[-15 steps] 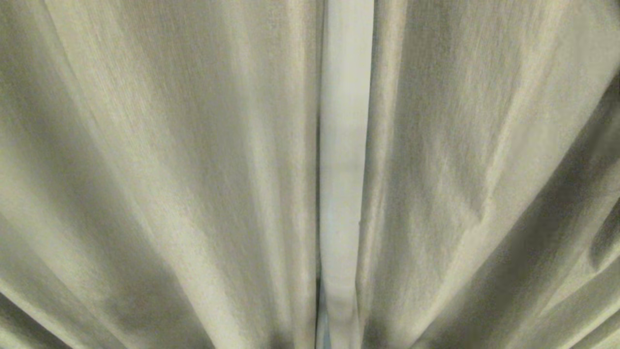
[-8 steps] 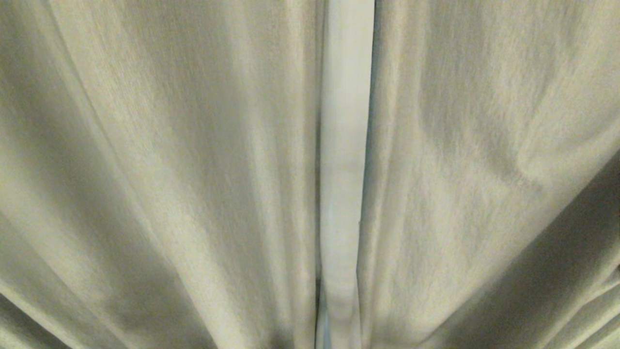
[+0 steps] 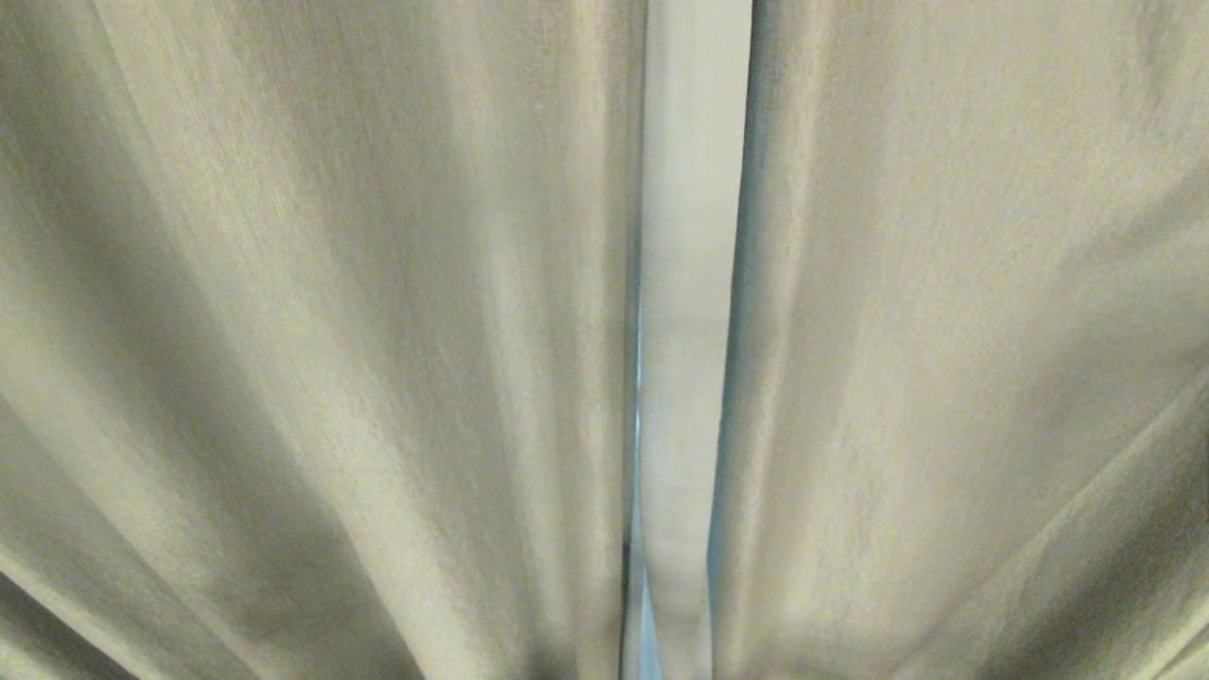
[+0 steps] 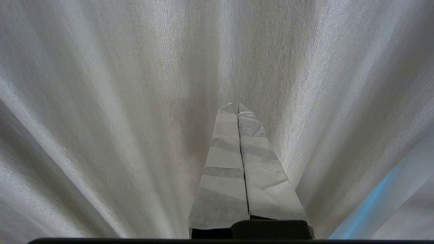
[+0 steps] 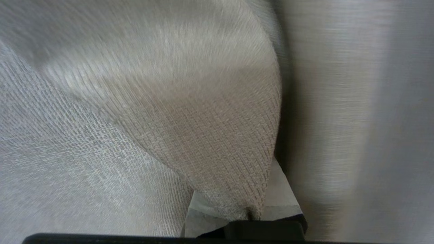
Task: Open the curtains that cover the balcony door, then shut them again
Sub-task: Pull the outer curtains open on both sides
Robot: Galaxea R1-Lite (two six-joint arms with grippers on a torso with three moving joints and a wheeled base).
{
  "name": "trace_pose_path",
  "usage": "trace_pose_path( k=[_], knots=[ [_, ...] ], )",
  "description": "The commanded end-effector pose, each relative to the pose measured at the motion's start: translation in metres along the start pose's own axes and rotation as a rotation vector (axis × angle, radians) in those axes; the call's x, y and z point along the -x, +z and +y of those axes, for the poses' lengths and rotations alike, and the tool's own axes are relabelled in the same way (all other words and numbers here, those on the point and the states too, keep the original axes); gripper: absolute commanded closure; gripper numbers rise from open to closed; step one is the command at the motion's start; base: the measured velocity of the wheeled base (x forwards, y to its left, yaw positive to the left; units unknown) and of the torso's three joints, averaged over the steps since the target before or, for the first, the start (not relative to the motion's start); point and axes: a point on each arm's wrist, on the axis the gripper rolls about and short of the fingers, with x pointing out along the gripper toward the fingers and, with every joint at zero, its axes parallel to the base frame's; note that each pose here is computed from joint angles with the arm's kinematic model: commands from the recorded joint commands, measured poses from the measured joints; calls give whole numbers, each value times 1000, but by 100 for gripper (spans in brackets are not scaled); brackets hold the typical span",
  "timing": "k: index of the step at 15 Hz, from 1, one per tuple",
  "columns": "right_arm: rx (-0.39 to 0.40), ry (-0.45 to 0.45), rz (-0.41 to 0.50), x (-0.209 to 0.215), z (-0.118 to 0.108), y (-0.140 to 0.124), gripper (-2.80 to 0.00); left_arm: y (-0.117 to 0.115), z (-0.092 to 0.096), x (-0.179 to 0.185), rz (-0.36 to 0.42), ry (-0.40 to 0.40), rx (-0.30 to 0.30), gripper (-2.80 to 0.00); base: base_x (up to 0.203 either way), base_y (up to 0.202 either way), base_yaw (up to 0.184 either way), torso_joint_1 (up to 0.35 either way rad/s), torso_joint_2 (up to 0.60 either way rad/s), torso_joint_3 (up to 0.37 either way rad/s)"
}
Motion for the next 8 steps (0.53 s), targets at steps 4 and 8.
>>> trace_pose_path(
  k=[4, 8],
  knots=[
    [3, -70, 20, -12, -35, -11, 0, 0, 0, 0, 0, 1, 1, 0, 0, 0, 0, 0, 0, 0],
    [8, -119, 33, -16, -57, -18, 0, 0, 0, 0, 0, 1, 1, 0, 0, 0, 0, 0, 0, 0]
  ],
)
